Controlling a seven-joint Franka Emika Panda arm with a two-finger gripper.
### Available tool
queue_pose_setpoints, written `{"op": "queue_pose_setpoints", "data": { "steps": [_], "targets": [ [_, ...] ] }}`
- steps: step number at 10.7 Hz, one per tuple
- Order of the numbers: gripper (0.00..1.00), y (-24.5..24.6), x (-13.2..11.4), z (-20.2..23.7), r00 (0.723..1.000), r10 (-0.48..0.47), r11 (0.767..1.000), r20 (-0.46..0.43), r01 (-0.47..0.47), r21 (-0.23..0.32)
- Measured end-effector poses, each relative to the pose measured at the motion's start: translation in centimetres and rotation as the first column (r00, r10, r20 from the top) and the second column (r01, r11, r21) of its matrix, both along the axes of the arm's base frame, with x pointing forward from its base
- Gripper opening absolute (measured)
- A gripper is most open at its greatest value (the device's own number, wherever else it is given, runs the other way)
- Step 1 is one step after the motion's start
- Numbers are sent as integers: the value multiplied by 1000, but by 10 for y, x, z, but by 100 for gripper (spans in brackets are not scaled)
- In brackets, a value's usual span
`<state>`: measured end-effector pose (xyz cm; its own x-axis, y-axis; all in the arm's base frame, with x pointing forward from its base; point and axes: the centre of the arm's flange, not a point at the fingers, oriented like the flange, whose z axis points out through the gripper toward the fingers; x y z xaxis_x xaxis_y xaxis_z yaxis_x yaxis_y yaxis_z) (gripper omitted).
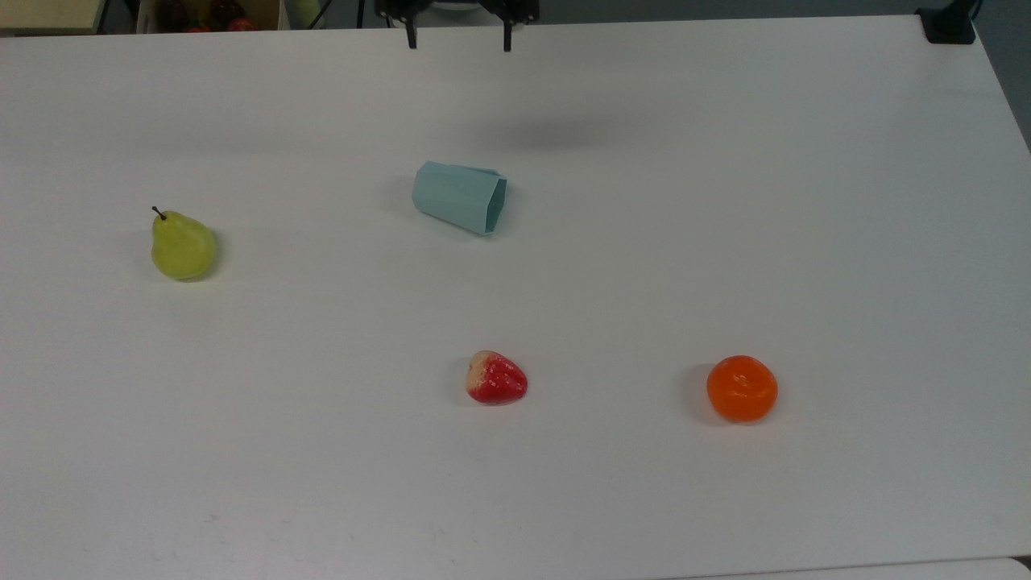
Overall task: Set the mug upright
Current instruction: 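Move the open gripper down toward the tipped light-blue mug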
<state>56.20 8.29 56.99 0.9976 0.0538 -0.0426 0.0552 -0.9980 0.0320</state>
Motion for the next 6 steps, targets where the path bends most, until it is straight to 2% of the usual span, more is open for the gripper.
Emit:
{"op": "queue_pose_setpoints", "data": {
  "steps": [2, 3, 4, 6],
  "targets": [
    [100, 23, 7, -31, 999, 21, 997, -42, -24, -69],
    [100, 36, 12, -51, 998, 3, 991, -59, -11, -134],
    [100, 51, 16, -73, 997, -16, 978, -69, 1, -209],
    [100, 79, 23, -119, 997, -41, 938, -67, 16, -348]
  ]
}}
